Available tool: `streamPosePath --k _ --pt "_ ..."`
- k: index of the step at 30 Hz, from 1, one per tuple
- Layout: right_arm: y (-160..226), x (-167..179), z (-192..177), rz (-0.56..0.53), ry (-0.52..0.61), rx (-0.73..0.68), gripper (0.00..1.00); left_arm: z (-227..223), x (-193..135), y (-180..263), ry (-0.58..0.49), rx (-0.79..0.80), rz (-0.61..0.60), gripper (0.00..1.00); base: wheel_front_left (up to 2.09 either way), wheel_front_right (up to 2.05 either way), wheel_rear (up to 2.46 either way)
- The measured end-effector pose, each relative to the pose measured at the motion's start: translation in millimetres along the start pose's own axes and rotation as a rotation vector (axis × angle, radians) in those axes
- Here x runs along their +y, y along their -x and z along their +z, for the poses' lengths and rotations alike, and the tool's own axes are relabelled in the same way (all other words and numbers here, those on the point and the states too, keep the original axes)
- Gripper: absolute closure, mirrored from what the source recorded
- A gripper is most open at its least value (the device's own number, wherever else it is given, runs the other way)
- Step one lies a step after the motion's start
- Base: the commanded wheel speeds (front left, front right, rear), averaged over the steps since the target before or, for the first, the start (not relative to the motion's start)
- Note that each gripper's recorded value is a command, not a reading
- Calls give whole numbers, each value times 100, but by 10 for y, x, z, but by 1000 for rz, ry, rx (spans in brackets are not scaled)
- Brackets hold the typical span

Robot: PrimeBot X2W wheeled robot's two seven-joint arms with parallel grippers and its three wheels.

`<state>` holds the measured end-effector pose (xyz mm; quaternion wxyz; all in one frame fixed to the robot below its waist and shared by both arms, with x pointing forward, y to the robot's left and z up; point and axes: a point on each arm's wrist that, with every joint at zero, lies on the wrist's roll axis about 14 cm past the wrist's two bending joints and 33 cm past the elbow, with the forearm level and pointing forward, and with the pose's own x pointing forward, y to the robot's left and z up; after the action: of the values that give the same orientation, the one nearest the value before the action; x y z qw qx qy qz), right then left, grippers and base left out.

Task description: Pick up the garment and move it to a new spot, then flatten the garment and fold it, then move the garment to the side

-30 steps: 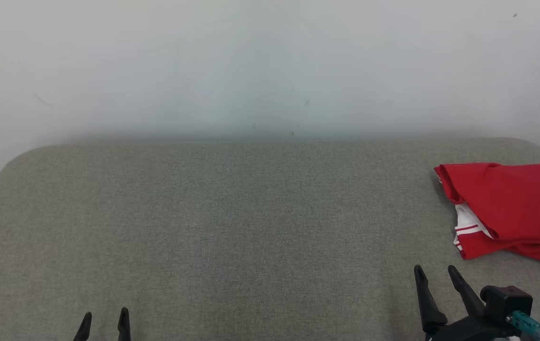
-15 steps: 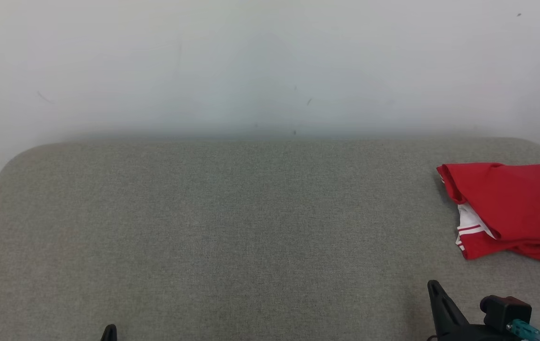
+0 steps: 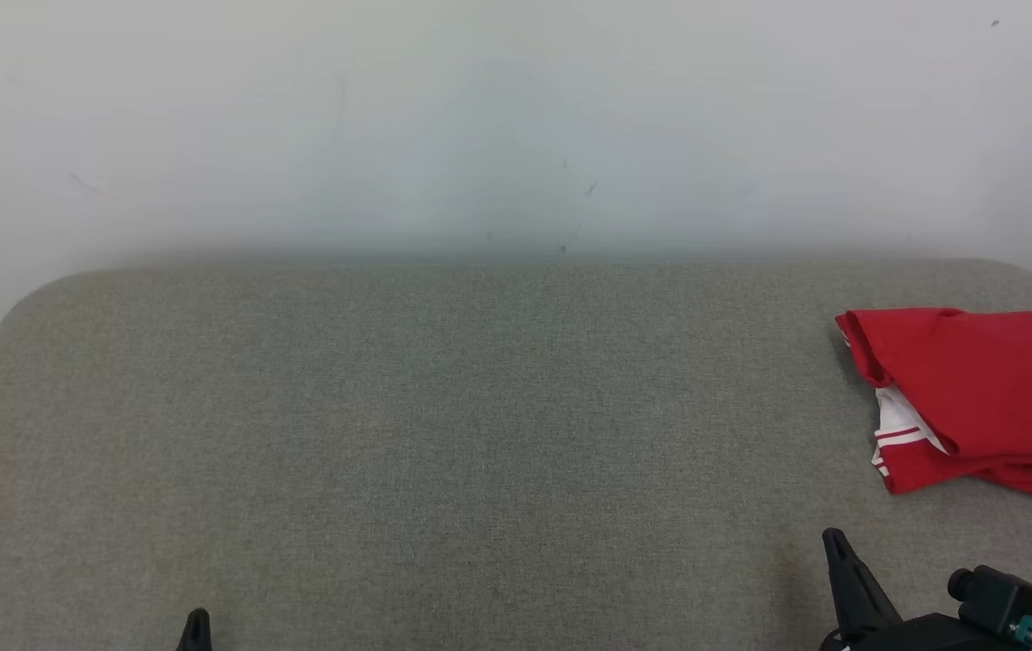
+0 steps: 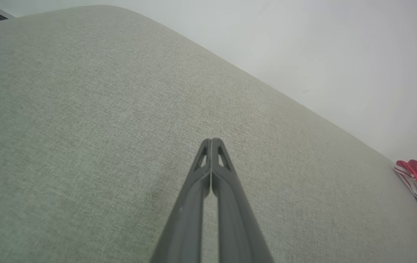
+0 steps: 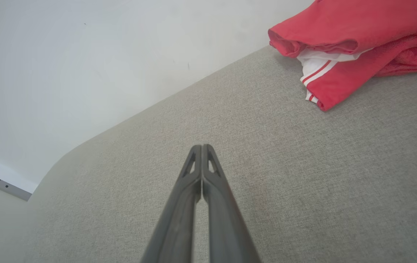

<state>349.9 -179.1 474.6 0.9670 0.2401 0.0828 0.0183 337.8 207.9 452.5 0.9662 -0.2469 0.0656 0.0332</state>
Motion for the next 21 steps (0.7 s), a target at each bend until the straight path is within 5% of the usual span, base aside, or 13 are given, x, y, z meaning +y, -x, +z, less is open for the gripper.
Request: streamPosePath --k 21 --pt "-49 16 114 17 -305 -51 100 105 -60 -118 306 -1 5 100 0 0 0"
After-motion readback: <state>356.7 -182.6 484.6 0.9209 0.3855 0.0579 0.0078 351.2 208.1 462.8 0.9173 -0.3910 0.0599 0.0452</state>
